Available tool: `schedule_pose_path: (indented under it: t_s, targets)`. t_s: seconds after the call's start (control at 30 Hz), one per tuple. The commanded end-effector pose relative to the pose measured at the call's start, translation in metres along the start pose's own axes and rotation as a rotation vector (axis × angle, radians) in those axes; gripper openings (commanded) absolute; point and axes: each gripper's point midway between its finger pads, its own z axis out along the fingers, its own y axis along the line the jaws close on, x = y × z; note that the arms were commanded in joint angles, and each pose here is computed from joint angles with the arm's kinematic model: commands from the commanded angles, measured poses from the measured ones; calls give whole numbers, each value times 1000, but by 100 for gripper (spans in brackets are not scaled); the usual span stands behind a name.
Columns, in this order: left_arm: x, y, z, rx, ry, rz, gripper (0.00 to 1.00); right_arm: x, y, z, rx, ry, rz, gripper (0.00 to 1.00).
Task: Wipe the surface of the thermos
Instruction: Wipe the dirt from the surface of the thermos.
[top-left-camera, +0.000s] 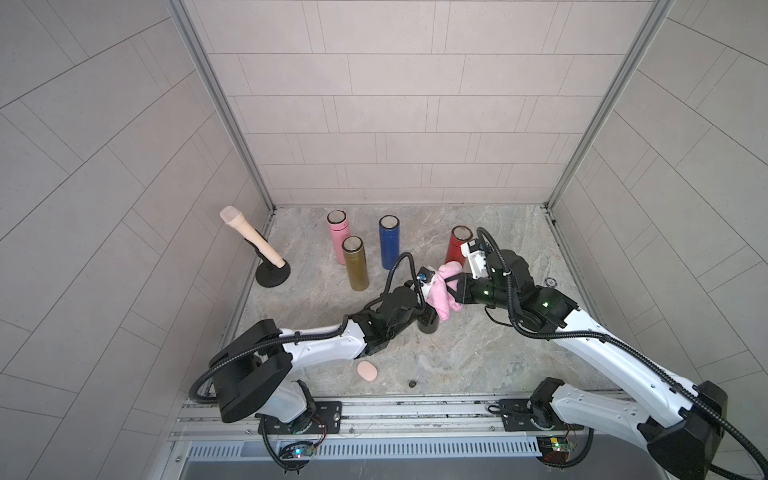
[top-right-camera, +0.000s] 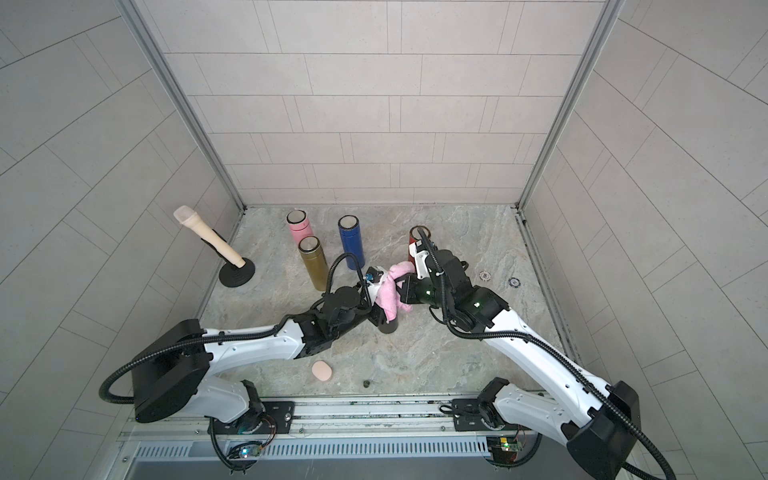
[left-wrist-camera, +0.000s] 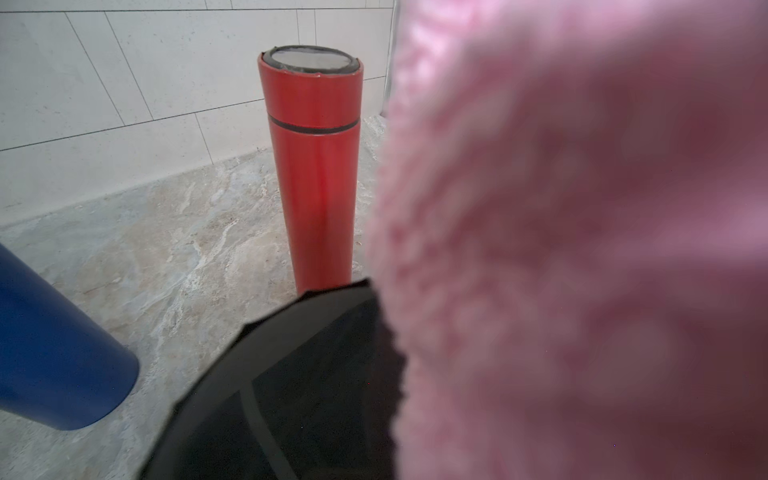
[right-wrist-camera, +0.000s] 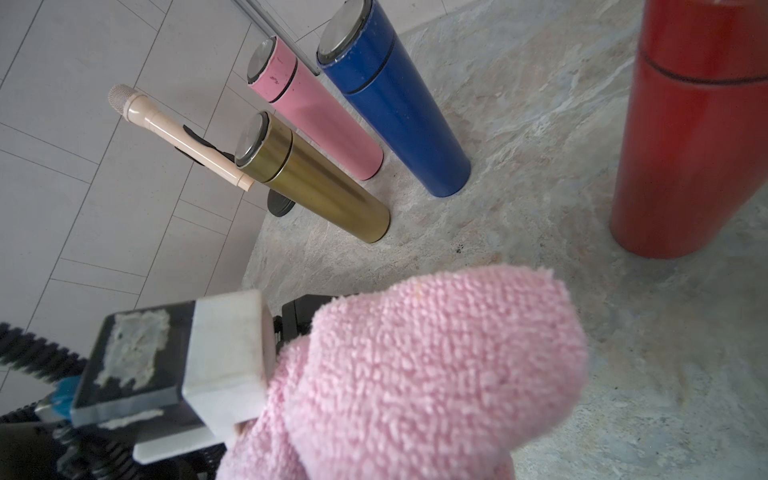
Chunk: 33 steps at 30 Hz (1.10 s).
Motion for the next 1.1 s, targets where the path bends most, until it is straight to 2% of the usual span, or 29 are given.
schedule_pose_path:
  t_s: [0.0, 0.13, 0.3, 0.47, 0.7, 0.8, 0.87, 1.07]
  targets:
    - [-26, -35, -2, 141, -59, 9, 0, -8, -3, 14, 51, 3, -71, 0]
    - [-27, -34, -3, 132, -62, 12, 0, -8, -13, 28, 98, 13, -94, 0]
    - [-29, -22, -2, 62, -53, 24, 0, 21, -22, 27, 101, 90, -126, 0]
    - [-34, -2, -4, -29, -49, 25, 0, 47, -47, -4, 169, 96, -130, 0]
    - [-52, 20, -11, -107, -88, -6, 0, 56, -76, -56, 239, -69, -101, 0]
    - [-71, 29, -21, -134, -122, -66, 0, 66, -93, -61, 270, -86, -75, 0]
    - [-89, 34, -31, -161, -146, -134, 0, 78, -100, -51, 256, -72, -41, 0]
    - [-140, 54, -67, -235, -229, -404, 0, 86, -97, -15, 114, -124, 59, 0]
